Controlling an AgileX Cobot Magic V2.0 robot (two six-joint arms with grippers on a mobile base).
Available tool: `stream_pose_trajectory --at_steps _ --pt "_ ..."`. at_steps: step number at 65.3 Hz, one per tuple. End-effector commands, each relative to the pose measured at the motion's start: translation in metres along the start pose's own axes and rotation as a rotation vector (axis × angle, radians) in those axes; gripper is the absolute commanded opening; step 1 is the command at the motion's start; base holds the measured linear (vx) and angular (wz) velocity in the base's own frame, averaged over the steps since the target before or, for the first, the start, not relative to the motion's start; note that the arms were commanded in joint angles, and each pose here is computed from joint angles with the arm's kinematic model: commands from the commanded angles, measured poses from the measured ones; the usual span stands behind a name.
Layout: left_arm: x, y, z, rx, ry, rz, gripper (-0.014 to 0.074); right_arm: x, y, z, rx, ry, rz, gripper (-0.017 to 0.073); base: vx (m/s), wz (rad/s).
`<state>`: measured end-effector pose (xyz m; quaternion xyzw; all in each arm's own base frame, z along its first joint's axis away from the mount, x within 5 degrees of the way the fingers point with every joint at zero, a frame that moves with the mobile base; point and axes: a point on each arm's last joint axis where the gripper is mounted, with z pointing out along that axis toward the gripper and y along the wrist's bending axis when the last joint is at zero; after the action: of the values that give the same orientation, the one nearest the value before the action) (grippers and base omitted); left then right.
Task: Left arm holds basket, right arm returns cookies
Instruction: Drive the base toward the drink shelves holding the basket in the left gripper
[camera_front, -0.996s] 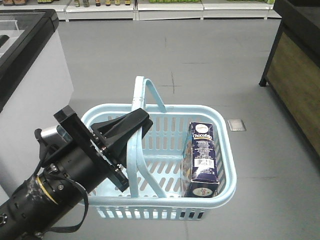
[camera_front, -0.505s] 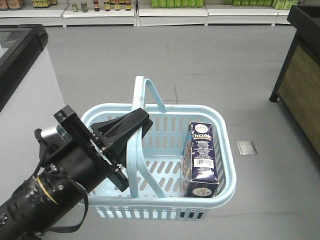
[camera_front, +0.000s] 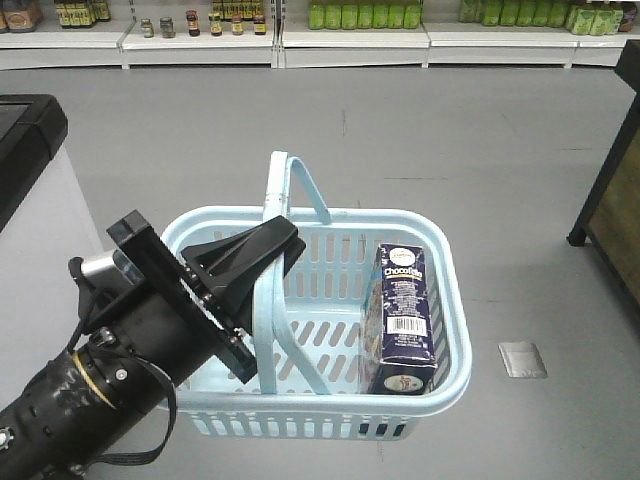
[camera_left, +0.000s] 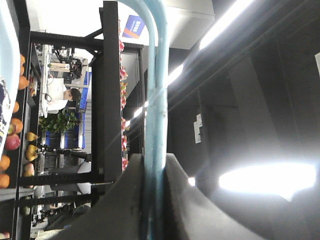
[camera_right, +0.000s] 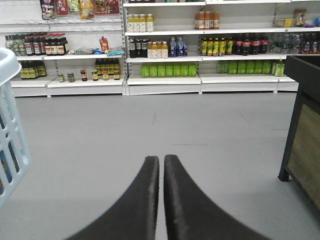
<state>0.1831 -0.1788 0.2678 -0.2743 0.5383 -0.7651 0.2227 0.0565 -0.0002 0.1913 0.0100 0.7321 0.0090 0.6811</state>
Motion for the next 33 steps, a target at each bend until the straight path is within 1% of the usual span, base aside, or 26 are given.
stream_pose_trajectory --at_steps 1,33 --pt "0.0069 -0.0292 0.0015 0.204 0.043 -0.002 0.0 -0.0014 0.0 0.0002 0.001 -0.067 -0.012 -0.0006 0.54 0.01" --pt "0.0069 -0.0292 0.0015 0.204 0.043 -0.002 0.0 -0.0014 0.0 0.0002 0.001 -0.067 -0.012 -0.0006 0.55 0.0"
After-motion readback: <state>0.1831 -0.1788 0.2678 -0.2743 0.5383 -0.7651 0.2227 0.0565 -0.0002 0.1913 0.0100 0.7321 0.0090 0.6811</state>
